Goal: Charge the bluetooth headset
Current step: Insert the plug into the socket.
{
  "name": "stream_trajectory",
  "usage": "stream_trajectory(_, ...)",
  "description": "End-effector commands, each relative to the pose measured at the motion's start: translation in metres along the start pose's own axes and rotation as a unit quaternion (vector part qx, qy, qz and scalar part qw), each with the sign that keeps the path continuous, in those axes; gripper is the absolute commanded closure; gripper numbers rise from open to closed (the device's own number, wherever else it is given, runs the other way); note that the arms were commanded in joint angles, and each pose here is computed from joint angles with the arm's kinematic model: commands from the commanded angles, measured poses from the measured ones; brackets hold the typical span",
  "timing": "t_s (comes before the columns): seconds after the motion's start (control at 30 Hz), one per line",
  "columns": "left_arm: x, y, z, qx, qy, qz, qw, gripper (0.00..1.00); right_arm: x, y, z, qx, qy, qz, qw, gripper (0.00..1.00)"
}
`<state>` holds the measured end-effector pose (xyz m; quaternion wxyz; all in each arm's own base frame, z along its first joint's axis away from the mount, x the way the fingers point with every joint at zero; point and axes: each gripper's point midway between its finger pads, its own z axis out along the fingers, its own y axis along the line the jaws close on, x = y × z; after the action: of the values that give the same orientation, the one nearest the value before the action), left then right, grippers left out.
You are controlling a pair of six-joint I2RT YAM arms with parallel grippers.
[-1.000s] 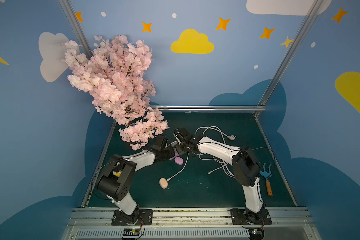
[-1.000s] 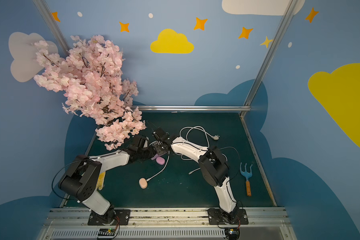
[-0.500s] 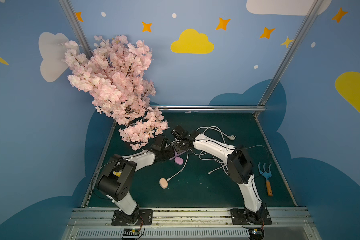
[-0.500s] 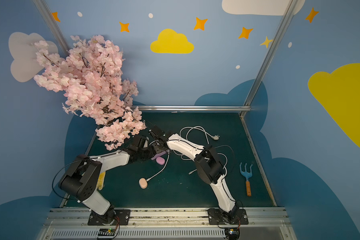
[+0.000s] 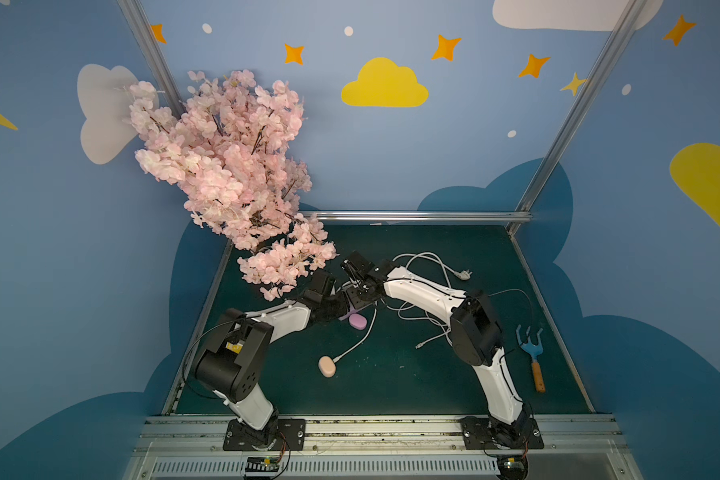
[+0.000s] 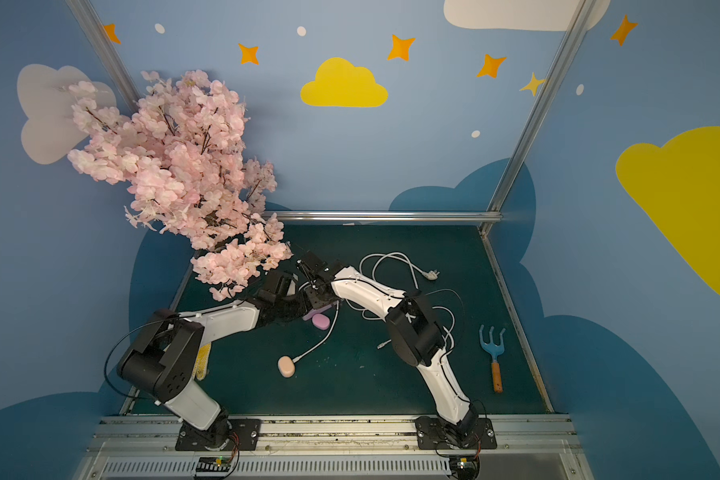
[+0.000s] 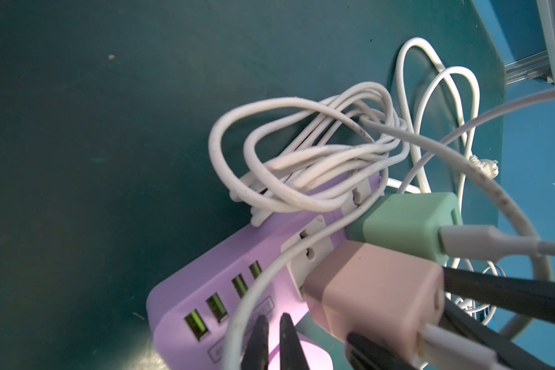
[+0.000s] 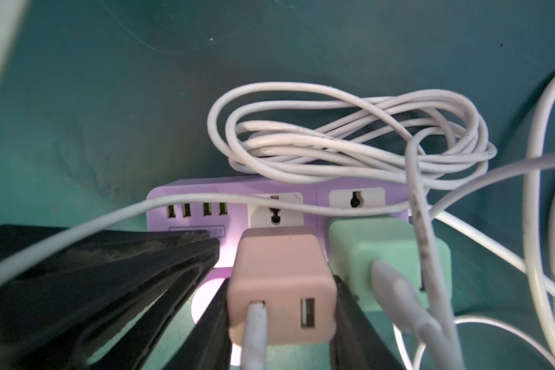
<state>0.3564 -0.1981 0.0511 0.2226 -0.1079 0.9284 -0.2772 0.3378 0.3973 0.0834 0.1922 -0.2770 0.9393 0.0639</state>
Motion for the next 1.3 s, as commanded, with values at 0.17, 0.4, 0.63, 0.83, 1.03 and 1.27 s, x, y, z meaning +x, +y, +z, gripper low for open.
stream_trajectory(0.17,0.016,0.011,0.003,-0.009,0.033,-0.003,0.999,0.90,0.031,-0.005,0.040,0.016,0.069,0.003,0.997,1.00)
stream_trajectory(0.4,0.019,0.011,0.003,-0.009,0.037,-0.005,0.999,0.91,0.050,-0.003,0.061,0.021,0.097,-0.002,0.995,1.00)
stream_trajectory(0.63,0.015,0.016,-0.006,-0.019,0.027,-0.010,0.999,0.93,0.055,-0.002,0.065,0.014,0.106,-0.010,0.994,1.00)
stream_trajectory(0.83,0.008,0.016,-0.012,-0.019,0.021,-0.008,1.000,0.94,0.070,-0.024,0.067,0.047,0.133,-0.040,0.989,1.00)
stream_trajectory(1.03,0.005,0.017,-0.010,-0.026,0.024,-0.003,0.999,0.95,0.090,-0.031,0.079,0.021,0.144,-0.037,0.989,1.00)
stream_trajectory(1.27,0.008,0.021,-0.002,-0.032,0.033,-0.010,0.999,0.96,0.085,0.002,0.077,-0.013,0.152,-0.044,0.987,1.00)
